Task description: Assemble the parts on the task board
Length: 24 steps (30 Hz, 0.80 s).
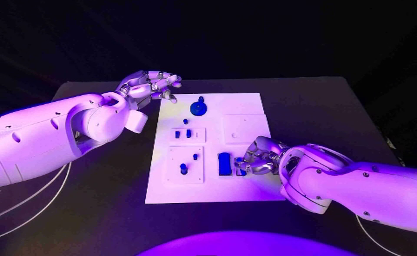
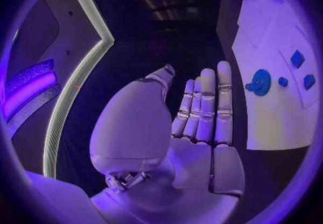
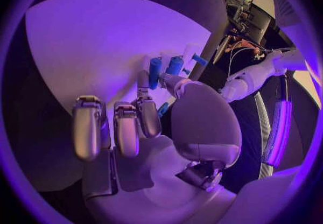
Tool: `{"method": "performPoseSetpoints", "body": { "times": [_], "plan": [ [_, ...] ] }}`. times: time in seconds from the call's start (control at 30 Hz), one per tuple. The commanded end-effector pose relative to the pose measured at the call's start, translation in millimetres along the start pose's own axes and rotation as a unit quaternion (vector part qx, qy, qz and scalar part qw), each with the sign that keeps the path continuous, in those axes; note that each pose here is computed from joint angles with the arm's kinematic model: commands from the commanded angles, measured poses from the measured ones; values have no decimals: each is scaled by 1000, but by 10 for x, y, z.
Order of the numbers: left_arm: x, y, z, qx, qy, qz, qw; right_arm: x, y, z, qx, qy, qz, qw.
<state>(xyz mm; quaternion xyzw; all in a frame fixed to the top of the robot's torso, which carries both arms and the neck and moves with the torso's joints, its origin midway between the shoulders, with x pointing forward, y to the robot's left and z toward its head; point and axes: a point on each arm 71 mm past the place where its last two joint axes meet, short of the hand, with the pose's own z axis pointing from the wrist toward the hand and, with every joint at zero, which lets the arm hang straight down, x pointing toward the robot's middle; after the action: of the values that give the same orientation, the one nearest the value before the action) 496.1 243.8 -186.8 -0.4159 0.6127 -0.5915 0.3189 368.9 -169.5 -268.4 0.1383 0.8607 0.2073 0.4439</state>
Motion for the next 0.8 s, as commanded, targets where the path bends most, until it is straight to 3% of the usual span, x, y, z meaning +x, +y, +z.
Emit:
{"method": "performPoseSetpoints", "body": {
  "times": [0.03,0.57,0.8],
  "plan": [
    [23,-7,6,2,10,-2,1000,18,39,-10,-15,1,-9,1000],
    [10,-2,6,-1,8,-1,1000,13,19,-50,-23,7,-13,1000],
    [3,-2,3,-1,7,-1,1000,6,-44,-95,-29,26,-19,999]
  ]
}}
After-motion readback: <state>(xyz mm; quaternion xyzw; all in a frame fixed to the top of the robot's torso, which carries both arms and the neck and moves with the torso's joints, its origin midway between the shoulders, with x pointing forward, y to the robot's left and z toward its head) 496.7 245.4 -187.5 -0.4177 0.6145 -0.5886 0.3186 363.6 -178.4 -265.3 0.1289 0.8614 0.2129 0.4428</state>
